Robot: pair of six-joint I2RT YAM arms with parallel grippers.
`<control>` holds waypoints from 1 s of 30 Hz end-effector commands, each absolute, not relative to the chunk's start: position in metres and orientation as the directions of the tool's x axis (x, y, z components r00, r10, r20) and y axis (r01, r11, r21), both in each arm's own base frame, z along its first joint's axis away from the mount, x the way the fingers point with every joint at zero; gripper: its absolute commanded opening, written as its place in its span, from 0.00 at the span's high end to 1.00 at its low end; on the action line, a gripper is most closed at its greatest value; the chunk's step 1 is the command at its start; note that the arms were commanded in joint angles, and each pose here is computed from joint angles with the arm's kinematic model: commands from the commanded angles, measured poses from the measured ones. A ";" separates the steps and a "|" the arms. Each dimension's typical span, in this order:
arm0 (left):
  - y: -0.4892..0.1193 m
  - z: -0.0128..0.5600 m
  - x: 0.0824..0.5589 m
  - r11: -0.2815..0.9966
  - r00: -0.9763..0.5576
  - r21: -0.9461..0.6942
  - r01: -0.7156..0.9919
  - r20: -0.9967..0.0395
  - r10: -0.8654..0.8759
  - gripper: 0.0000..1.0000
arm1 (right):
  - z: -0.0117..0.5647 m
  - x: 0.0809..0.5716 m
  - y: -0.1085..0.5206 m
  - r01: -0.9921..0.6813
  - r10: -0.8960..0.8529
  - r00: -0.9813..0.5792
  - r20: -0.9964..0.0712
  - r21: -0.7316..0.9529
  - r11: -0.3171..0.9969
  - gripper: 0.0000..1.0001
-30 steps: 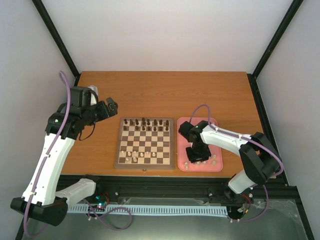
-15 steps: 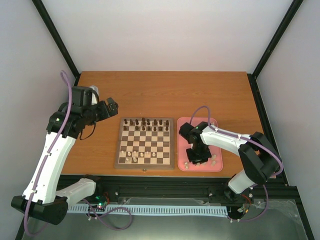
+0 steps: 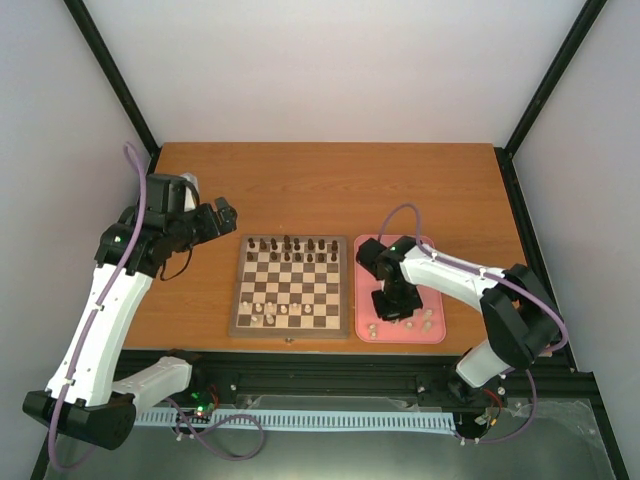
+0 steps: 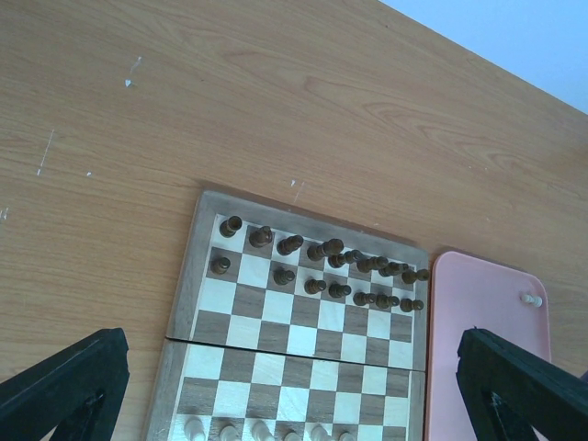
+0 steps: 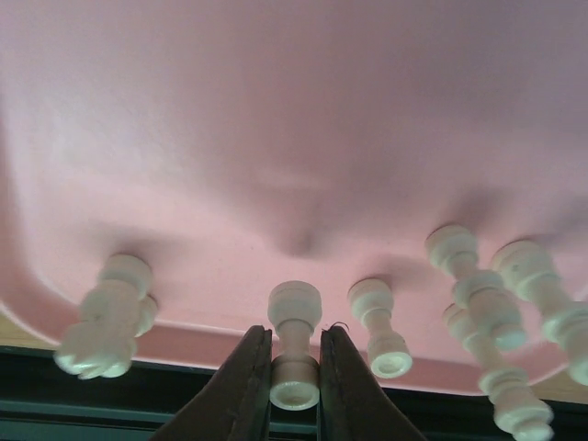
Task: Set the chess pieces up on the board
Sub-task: Pick up the chess piece from the storage box, then place the chess piece on the chessboard.
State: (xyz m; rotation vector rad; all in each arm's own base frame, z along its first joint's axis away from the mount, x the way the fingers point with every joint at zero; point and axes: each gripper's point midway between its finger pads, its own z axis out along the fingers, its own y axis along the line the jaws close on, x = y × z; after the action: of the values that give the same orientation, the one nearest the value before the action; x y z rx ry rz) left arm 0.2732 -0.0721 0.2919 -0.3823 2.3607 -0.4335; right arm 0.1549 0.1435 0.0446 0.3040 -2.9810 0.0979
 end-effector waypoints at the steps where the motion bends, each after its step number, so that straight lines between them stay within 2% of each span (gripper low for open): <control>1: -0.070 0.305 0.274 0.897 -0.687 -0.420 -0.140 -0.610 -0.394 0.00 | 0.076 0.178 0.143 -0.210 -0.204 -0.977 0.067 -0.096 0.973 0.90; 7: -0.069 0.319 0.271 0.893 -0.669 -0.430 -0.131 -0.627 -0.400 0.00 | 0.121 0.205 0.164 -0.243 -0.244 -0.970 0.003 -0.079 0.967 0.90; 13: -0.063 0.346 0.263 0.893 -0.630 -0.432 -0.123 -0.662 -0.407 0.00 | 0.159 0.221 0.221 -0.358 -0.359 -0.933 -0.039 -0.032 0.933 0.90; 20: -0.050 0.390 0.248 0.883 -0.527 -0.454 -0.118 -0.725 -0.443 0.00 | 0.184 0.214 0.316 -0.524 -0.519 -0.851 -0.084 0.058 0.850 0.90; 30: -0.030 0.439 0.200 0.849 -0.335 -0.525 -0.065 -0.790 -0.514 0.00 | 0.182 0.192 0.433 -0.694 -0.670 -0.720 -0.178 0.190 0.695 0.90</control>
State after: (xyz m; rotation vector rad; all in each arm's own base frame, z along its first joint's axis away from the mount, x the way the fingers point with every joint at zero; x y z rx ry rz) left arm 0.2212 -0.0417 0.4134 -0.4028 1.9824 -0.4685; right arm 0.2096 0.4048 0.1805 1.0752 -3.0584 -0.3061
